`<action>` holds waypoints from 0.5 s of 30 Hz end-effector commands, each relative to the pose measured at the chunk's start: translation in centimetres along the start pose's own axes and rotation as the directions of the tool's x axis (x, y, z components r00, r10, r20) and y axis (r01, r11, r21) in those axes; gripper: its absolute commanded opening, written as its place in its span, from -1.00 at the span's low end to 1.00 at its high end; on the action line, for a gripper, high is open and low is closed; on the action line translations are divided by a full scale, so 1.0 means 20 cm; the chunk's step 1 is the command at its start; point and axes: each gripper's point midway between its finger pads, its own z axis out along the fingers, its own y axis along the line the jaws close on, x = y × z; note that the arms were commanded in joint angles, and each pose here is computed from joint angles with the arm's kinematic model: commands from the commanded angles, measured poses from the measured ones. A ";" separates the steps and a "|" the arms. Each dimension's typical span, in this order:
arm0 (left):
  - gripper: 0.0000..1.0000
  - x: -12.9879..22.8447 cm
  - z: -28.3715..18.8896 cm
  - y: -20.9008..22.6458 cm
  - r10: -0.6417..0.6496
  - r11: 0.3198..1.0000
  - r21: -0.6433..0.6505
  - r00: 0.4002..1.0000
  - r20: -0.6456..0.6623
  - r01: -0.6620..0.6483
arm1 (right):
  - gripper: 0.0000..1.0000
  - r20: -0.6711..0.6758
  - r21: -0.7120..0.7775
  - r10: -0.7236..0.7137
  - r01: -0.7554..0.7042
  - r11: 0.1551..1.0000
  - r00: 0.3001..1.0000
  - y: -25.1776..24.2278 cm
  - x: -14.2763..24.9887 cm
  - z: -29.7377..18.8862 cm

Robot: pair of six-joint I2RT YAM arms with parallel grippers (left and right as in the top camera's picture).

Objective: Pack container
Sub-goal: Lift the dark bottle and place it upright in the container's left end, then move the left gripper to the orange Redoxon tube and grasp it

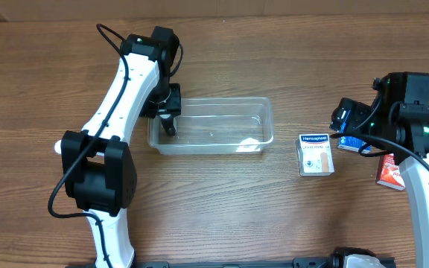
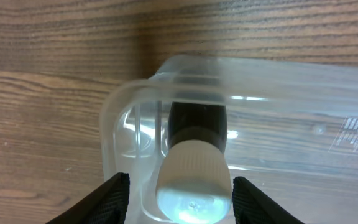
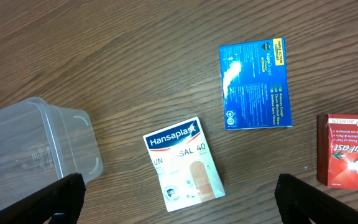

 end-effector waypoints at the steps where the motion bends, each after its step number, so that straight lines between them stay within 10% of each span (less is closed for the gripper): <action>1: 0.14 -0.02 -0.21 0.01 0.002 1.000 0.023 0.995 0.097 -0.004 | 1.00 0.034 -0.014 0.005 -0.004 1.000 0.999 0.02 -0.05 -0.04; 4: 0.41 0.00 -0.50 0.04 0.012 0.998 0.059 0.971 0.237 -0.027 | 1.00 0.033 -0.014 0.005 -0.004 1.000 0.999 0.02 -0.05 -0.04; 6: 1.00 0.04 -0.68 0.12 -0.008 0.999 0.045 0.947 0.321 -0.007 | 1.00 0.033 -0.014 0.005 -0.004 1.000 0.999 0.02 -0.05 -0.04; 15: 1.00 0.34 -0.89 0.82 -0.378 0.923 0.052 0.867 0.326 0.382 | 1.00 0.033 -0.014 0.005 -0.004 1.000 0.999 0.02 -0.05 -0.04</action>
